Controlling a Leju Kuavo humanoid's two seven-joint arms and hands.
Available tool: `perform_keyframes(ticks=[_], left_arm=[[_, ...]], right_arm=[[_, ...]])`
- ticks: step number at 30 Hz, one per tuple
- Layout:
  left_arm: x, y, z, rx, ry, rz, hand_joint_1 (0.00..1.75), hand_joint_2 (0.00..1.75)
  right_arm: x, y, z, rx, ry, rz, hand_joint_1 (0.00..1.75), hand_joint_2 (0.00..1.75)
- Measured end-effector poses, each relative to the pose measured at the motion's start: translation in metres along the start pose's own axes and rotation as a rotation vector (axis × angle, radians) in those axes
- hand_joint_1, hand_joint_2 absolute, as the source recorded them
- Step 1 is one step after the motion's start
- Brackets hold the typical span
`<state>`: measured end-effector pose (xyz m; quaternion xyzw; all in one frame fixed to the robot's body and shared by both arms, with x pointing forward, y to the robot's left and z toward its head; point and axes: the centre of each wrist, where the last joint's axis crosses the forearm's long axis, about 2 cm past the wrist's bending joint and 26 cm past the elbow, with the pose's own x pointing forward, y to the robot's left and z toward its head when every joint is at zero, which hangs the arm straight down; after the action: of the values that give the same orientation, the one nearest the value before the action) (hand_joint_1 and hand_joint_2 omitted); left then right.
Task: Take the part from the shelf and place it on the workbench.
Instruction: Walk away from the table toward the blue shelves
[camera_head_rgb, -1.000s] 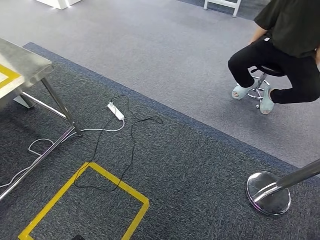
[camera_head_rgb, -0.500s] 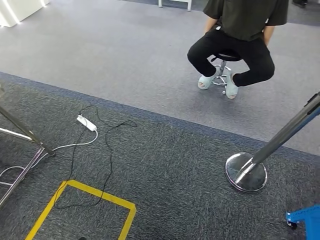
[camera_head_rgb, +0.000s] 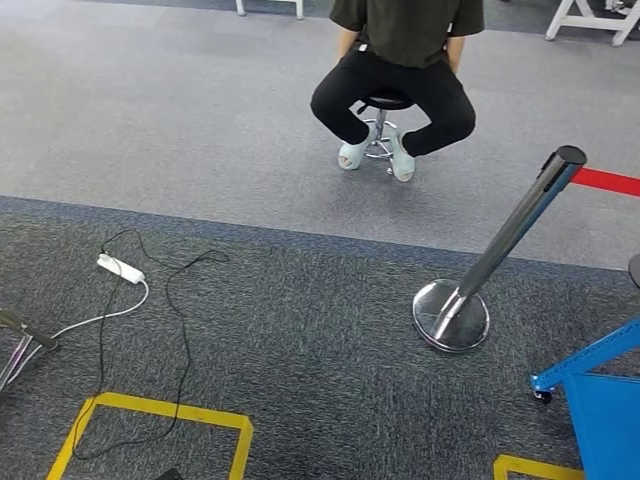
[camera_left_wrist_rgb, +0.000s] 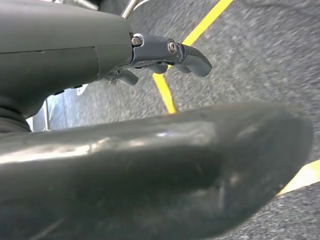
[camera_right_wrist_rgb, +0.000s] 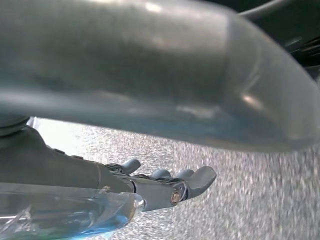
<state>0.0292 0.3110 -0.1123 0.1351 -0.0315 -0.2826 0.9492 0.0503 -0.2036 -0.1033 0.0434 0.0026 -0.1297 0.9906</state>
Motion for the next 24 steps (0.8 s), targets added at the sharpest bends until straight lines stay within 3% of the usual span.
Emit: perform_keyframes(ticks=[8, 14, 24], left_arm=[[0.003, 0.001, 0.0, -0.001, -0.02, -0.015, 0.0, 0.0], [0.003, -0.004, 0.001, 0.056, -0.204, -0.075, 0.0, 0.0], [0.008, -0.01, 0.003, -0.071, -0.133, -0.075, 0.0, 0.0]], right_arm=[[0.002, 0.001, 0.0, 0.001, -0.004, -0.001, 0.0, 0.0], [0.001, 0.0, 0.0, 0.001, -0.01, -0.013, 0.0, 0.0], [-0.001, 0.0, 0.0, -0.002, 0.001, 0.004, 0.0, 0.0]])
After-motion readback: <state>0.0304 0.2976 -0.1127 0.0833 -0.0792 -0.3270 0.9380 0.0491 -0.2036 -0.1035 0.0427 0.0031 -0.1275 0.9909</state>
